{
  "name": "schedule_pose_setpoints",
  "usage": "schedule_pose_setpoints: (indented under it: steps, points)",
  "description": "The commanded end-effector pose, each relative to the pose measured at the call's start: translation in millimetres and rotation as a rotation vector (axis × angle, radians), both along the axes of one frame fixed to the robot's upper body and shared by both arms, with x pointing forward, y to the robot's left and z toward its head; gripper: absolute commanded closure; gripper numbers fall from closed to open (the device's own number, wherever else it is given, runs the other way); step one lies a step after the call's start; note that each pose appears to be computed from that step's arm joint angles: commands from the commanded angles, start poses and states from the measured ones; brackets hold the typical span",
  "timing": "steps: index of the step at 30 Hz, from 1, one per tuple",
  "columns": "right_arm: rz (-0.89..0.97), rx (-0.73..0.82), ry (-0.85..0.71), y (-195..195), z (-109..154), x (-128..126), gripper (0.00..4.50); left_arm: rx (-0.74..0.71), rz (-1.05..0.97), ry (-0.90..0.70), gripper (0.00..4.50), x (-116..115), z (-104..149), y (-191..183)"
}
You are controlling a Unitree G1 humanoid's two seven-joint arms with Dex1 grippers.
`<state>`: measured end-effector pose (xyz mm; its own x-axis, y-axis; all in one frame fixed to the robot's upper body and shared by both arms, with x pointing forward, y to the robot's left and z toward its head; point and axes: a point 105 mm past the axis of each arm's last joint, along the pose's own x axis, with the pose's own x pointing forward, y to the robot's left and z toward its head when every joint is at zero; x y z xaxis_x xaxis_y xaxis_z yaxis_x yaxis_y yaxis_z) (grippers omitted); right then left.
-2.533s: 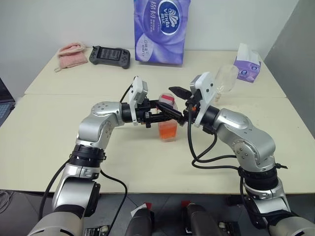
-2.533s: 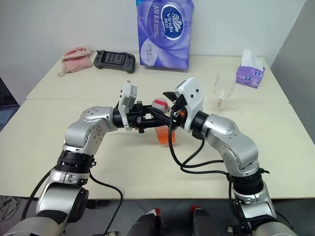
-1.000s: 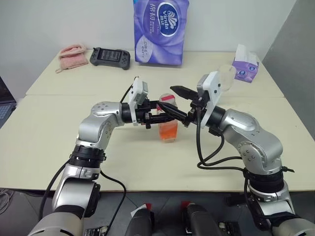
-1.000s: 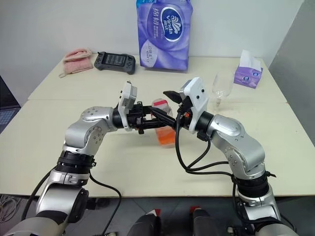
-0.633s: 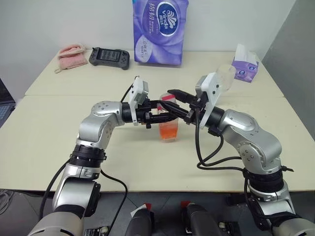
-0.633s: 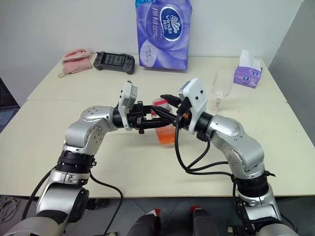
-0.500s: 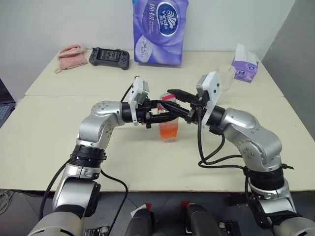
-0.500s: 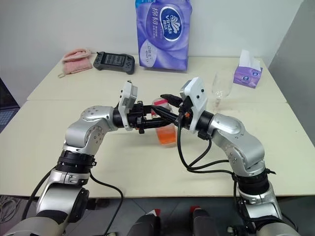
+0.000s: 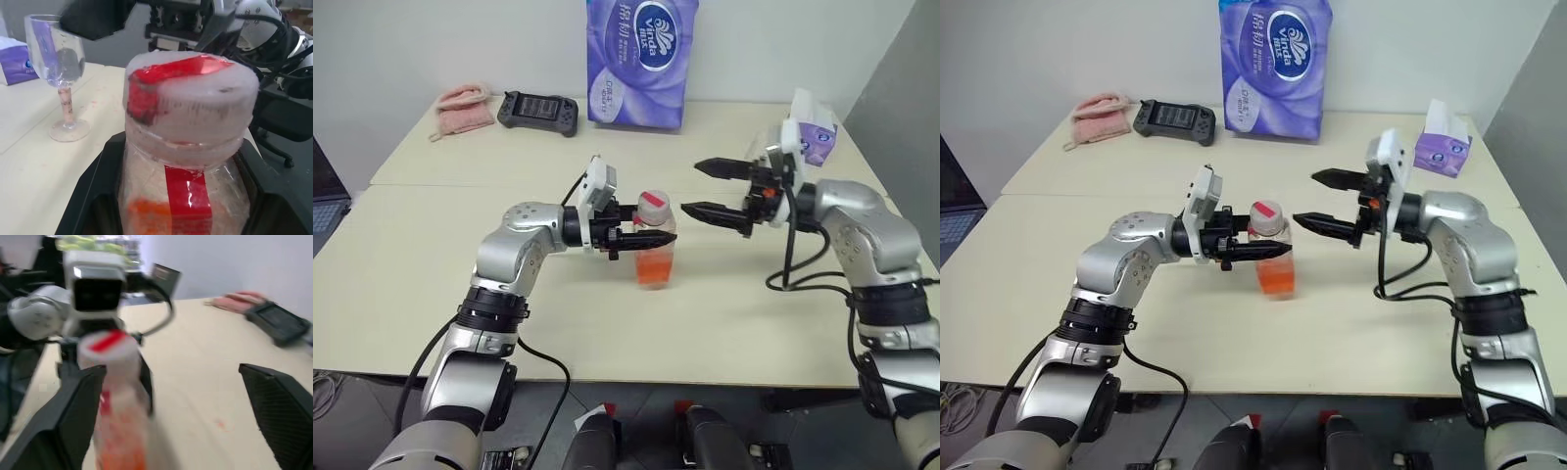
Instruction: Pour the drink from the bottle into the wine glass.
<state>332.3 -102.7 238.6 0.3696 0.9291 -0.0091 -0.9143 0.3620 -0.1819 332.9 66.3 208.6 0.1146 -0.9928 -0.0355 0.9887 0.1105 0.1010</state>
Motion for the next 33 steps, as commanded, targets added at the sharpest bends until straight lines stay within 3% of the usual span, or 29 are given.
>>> schedule_pose_setpoints:
  steps: [1, 6, 15, 26, 33]
  points:
    - [-0.021, 0.057, -0.042, 8.0, 7.9, -21.9, 0.02, -0.034, -0.021, -0.075, 2.32, -3.7, 19.9, -1.3]
    - [-0.021, 0.133, -0.054, 38.1, 12.4, -36.5, 0.02, -0.03, -0.017, -0.077, 2.32, -3.7, 19.6, 0.2]
    - [-0.057, 0.165, -0.114, 64.1, 20.0, -26.2, 0.02, -0.026, -0.023, -0.082, 2.32, -4.2, 20.0, -2.2]
    - [-0.101, 0.103, -0.117, 41.6, 14.2, -16.7, 0.02, -0.023, -0.003, -0.092, 2.32, -1.9, 19.9, 0.5]
    - [-0.03, 0.113, -0.098, 42.5, 19.4, -29.5, 0.02, -0.026, 0.002, -0.099, 2.32, 0.6, 21.1, -1.0]
